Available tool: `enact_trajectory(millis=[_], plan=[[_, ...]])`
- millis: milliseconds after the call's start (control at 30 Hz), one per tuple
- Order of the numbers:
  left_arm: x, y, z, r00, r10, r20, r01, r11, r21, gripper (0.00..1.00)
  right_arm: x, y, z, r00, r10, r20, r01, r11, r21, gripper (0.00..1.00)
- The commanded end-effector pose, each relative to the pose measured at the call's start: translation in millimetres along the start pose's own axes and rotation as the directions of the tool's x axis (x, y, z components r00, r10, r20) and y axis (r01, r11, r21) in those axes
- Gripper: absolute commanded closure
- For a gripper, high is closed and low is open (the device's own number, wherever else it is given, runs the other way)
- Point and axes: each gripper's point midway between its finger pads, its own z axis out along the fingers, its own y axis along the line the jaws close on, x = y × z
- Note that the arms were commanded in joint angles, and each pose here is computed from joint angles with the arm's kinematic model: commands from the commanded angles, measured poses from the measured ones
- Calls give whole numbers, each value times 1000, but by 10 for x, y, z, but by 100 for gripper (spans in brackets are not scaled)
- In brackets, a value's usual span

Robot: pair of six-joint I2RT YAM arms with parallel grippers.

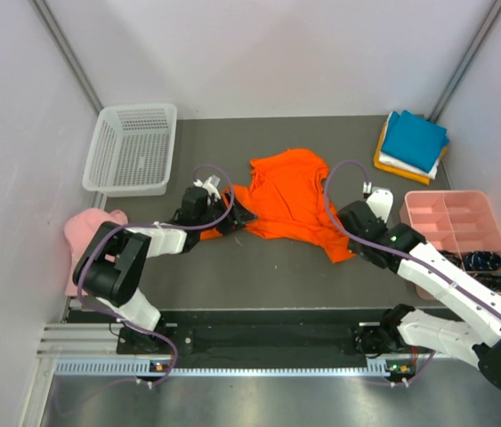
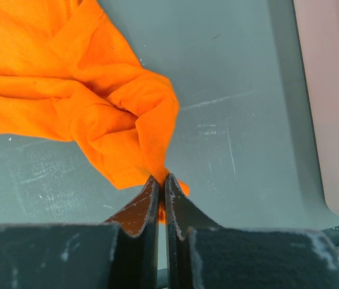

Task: Fold and stack the t-shirts
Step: Flatten out the tshirt

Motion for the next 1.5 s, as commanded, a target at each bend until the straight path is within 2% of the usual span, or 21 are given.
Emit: enact_trajectory(millis=[0, 267, 367, 433, 467, 500, 533, 867, 1000, 1100, 1267, 1300, 1467], plan=[[-102, -84, 13, 999, 19, 39, -21, 999, 42, 38, -79, 35, -19, 999, 19, 32, -19, 1000, -6, 100], [-92, -18, 52, 999, 19, 36, -20, 999, 27, 47, -82, 25, -23, 999, 21, 32, -21, 1000, -3, 100], [-89, 3, 65, 999, 15, 39, -16, 1000, 26, 56, -76, 13, -27, 999, 18, 32, -18, 1000, 0, 100], [-90, 20, 81, 999, 10, 43, -11, 1000, 27, 69, -74, 6, -30, 999, 17, 32, -17, 1000, 2, 100], [-92, 29, 90, 999, 11, 44, -12, 1000, 25, 78, -81, 3, -35, 999, 17, 34, -17, 1000, 2, 100], [-89, 40, 95, 999, 8, 43, -9, 1000, 22, 94, -85, 4, -34, 999, 19, 36, -19, 1000, 2, 100], [-83, 65, 112, 999, 3, 40, -4, 1000, 15, 100, -83, 2, -34, 999, 20, 35, -20, 1000, 3, 100], [-140, -36, 13, 998, 48, 42, -48, 999, 6, 100, -111, -51, -61, 998, 25, 53, -26, 1000, 15, 100], [-377, -331, -214, 981, 175, 87, -174, 984, -18, 100, -201, -94, -92, 996, 19, 83, -22, 999, 38, 100], [-664, -656, -562, 943, 279, 180, -273, 960, -58, 100, -301, -107, -121, 994, 6, 109, -12, 999, 52, 100], [-1022, -923, -1038, 886, 363, 287, -338, 932, -135, 100, -540, -91, -203, 987, -3, 161, -8, 998, 68, 100], [-1148, -1057, -1187, 860, 392, 326, -364, 920, -146, 100, -580, -96, -224, 985, -9, 170, -3, 997, 71, 100], [-1391, -1098, -1621, 813, 448, 373, -367, 891, -268, 100, -936, -229, -451, 957, 37, 288, -68, 993, 101, 100]])
